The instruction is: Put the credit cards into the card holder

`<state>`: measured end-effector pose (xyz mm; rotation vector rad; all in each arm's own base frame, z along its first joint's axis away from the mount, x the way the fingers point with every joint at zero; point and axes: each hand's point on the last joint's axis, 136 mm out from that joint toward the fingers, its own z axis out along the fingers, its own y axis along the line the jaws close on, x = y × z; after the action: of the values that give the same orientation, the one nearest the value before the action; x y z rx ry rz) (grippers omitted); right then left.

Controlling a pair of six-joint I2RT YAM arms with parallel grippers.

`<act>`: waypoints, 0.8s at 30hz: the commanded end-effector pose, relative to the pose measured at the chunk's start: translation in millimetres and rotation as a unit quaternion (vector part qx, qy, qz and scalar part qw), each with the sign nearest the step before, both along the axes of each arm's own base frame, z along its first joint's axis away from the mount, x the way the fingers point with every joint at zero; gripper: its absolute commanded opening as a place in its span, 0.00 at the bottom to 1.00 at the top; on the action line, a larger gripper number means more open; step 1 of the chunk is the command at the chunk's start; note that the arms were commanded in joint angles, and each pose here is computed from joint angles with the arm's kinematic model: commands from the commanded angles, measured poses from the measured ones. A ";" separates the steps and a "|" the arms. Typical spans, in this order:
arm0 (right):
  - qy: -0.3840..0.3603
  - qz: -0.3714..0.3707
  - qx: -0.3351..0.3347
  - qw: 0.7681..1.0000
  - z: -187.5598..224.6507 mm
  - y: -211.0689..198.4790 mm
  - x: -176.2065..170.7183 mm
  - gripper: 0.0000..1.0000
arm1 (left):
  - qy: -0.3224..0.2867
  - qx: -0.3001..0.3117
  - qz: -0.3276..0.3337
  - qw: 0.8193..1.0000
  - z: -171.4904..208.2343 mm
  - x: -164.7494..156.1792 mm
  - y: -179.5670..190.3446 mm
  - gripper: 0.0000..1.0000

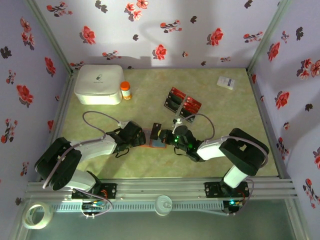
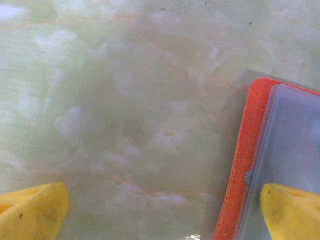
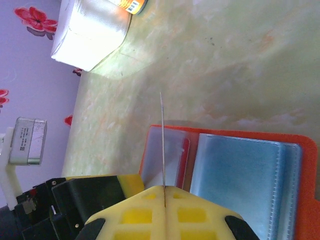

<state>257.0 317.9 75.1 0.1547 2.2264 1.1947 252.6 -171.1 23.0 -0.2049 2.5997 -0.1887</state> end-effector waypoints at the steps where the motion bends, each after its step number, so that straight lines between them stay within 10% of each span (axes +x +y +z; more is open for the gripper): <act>1: -0.006 -0.018 0.008 1.000 0.9 -2.6 2.7 0.00 | 0.065 0.077 0.027 0.995 -29.4 -33.5 43.3 1.00; 24: 0.015 -0.022 0.007 1.000 -21.4 -5.3 -4.9 0.00 | 0.063 0.074 0.031 0.995 -30.8 -35.4 44.7 1.00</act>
<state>253.6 315.4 58.1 0.2059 2.2361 1.2081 252.4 -169.9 23.0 -0.2256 2.5883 -0.1976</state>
